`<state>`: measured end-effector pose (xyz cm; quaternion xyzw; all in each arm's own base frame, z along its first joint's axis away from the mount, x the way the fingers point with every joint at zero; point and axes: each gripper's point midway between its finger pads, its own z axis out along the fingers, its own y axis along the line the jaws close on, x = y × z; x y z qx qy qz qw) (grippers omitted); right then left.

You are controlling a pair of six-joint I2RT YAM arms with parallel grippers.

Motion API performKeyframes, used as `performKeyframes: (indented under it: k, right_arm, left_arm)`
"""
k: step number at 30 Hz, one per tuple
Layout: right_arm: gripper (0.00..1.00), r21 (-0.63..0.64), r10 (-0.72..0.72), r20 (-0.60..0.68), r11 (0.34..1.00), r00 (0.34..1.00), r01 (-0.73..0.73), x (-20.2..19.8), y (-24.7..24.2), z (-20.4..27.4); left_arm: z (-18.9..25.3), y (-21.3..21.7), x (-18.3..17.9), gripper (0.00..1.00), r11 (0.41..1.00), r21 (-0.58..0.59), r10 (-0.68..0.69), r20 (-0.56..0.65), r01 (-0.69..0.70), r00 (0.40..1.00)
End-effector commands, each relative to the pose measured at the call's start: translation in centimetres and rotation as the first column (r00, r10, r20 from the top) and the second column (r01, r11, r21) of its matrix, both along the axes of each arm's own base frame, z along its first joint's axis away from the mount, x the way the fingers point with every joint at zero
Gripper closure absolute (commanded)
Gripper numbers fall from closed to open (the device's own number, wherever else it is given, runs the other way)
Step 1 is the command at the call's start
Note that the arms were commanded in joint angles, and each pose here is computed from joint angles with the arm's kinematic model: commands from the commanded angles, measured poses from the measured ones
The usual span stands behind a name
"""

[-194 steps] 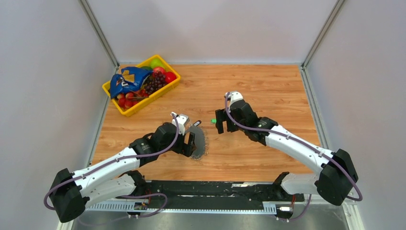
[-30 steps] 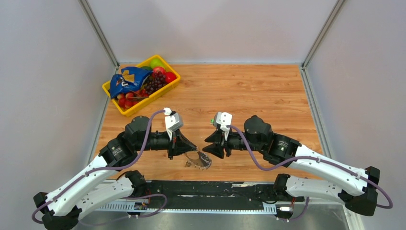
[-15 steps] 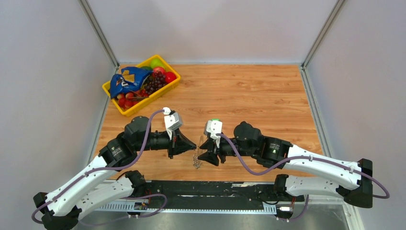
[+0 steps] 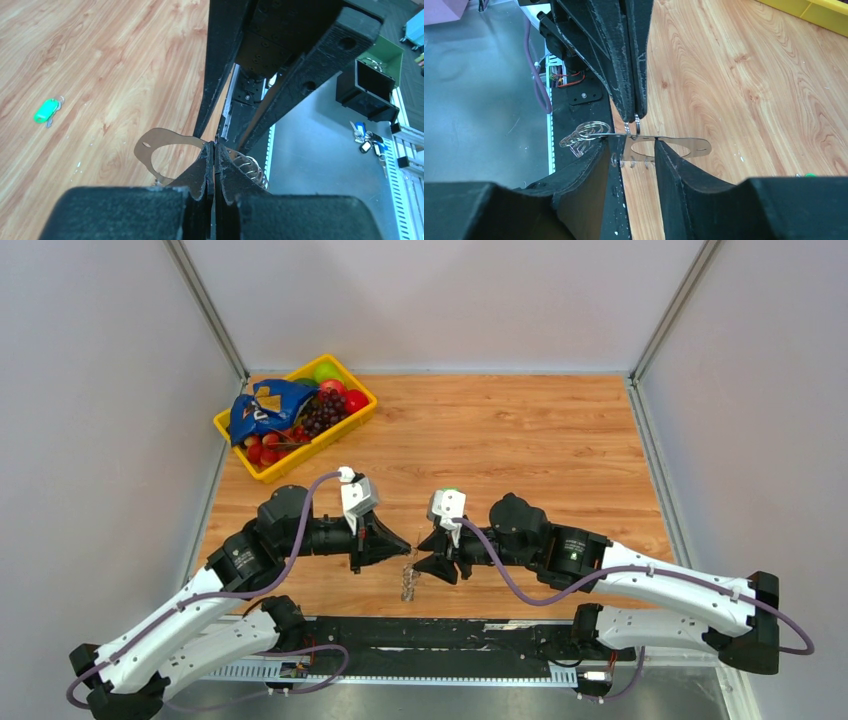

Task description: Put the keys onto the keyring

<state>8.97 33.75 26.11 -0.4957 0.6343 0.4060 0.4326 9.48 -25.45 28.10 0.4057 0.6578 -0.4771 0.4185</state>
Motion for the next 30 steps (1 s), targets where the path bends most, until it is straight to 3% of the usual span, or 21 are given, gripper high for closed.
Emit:
performKeyframes:
  k: [1,8,24,30]
  right_arm:
    - [0.57,0.116,0.001,0.065,0.993,0.998,-0.008,0.1,0.2,3.9]
    - [0.60,0.141,0.021,0.080,0.990,0.997,-0.033,-0.3,0.3,4.7]
    - [0.67,0.188,0.144,0.081,0.970,0.986,-0.157,-2.6,0.4,6.1]
    - [0.79,0.183,0.142,0.080,0.971,0.987,-0.155,-2.4,0.6,5.9]
  left_arm:
    - [2.5,-0.2,-1.2,1.00,0.993,-0.092,-0.066,0.064,0.071,0.996]
    - [2.9,-0.3,-2.5,1.00,0.983,-0.117,-0.135,0.072,0.142,0.988]
    - [2.7,-0.5,-2.2,1.00,0.984,-0.112,-0.132,0.065,0.139,0.989]
    - [2.6,-0.5,-2.2,1.00,0.984,-0.111,-0.134,0.065,0.141,0.989]
